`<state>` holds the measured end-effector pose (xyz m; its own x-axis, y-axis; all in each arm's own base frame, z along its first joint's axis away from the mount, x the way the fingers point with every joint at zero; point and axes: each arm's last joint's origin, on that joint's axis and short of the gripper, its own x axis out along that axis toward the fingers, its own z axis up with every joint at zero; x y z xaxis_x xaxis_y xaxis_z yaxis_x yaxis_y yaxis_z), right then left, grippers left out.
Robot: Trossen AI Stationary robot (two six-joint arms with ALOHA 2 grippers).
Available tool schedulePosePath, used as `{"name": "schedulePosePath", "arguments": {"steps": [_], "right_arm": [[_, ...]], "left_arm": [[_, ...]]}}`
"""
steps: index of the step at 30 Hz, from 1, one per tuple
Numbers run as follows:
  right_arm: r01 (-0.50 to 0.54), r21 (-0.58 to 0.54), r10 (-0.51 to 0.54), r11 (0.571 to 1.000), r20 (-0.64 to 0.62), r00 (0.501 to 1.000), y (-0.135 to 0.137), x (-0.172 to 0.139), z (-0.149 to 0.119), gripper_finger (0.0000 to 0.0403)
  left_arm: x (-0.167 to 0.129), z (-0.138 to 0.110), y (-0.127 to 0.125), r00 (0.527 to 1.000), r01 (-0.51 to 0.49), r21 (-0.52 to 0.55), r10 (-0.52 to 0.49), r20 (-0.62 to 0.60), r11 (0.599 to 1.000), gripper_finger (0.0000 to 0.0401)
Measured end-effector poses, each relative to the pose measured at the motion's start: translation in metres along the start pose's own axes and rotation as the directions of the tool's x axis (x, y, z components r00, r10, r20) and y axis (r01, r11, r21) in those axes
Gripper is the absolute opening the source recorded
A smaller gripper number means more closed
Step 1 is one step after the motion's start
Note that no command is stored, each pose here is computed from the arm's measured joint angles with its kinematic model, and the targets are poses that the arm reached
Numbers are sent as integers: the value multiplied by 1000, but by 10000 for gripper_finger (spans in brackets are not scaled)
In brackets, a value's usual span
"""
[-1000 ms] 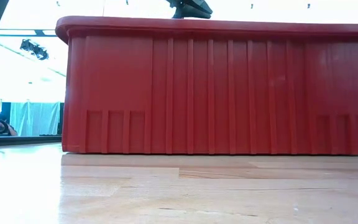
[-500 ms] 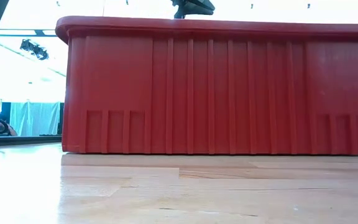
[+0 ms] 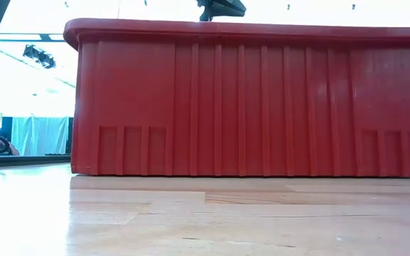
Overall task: Pick and place slides into bin
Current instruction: Put the other black pair slides into the bin
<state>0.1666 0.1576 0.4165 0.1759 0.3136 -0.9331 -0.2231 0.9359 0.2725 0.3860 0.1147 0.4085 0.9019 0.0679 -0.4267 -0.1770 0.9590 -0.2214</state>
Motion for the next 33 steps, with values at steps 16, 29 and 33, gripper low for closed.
{"name": "schedulePosePath", "arguments": {"steps": [16,29,33], "right_arm": [[145,768,-699,624,466,543,-121,-69,39,10],[238,579,-568,780,495,657,-154,-68,46,9],[245,560,-547,792,471,692,-156,-66,44,9]], "left_arm": [[0,-1,-2,1000,3,-75,-4,-8,997,41],[-4,-8,-1,996,-9,-11,8,-87,1000,9],[-11,-7,-2,996,-5,60,10,-92,998,7]]}}
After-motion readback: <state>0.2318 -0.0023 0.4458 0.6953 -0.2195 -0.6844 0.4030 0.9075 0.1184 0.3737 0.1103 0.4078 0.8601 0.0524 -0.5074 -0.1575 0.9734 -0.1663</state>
